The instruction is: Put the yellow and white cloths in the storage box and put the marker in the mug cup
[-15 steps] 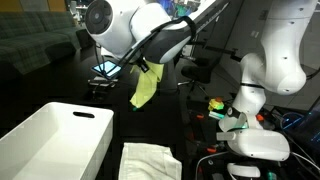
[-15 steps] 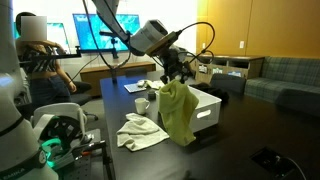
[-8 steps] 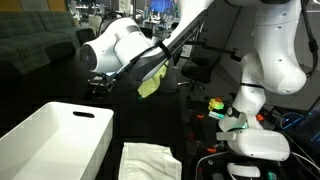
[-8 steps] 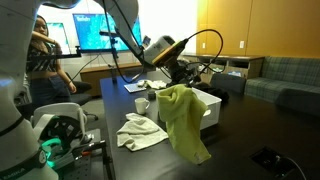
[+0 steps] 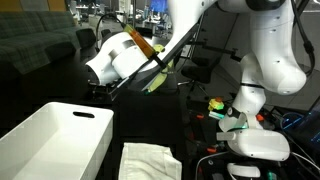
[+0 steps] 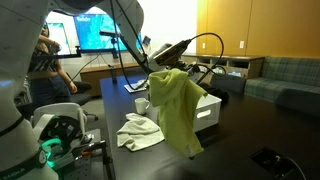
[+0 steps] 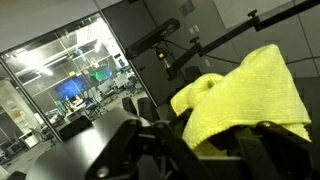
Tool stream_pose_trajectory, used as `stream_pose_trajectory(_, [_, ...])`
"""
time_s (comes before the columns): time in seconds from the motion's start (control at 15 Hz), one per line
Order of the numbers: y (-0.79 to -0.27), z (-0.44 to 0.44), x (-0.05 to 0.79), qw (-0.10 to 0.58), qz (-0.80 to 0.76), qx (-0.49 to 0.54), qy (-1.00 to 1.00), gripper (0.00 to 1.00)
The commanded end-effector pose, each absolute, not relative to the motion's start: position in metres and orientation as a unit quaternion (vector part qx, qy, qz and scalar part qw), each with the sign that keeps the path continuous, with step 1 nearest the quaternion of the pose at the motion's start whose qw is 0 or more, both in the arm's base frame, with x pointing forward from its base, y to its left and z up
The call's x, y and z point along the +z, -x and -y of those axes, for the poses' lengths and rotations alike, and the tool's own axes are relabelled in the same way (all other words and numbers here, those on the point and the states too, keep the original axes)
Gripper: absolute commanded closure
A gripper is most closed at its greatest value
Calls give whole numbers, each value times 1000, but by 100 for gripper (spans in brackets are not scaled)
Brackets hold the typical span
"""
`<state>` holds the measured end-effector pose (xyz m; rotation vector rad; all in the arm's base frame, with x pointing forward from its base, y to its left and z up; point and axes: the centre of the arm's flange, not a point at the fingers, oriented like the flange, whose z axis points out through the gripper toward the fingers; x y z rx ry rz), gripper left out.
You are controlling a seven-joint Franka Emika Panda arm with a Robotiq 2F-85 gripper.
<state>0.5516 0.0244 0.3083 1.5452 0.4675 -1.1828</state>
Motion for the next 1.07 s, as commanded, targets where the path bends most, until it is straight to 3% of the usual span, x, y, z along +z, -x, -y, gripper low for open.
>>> stream_pose_trajectory(0.0, [-554,-37,316,550,-272,-518,-596,97])
stream_pose_trajectory(0.4, [-544,-83,333,501,-392,-456,-622,97])
stream_pose_trajectory(1.0, [-548,-118,407,488,-378,-283,-734,97])
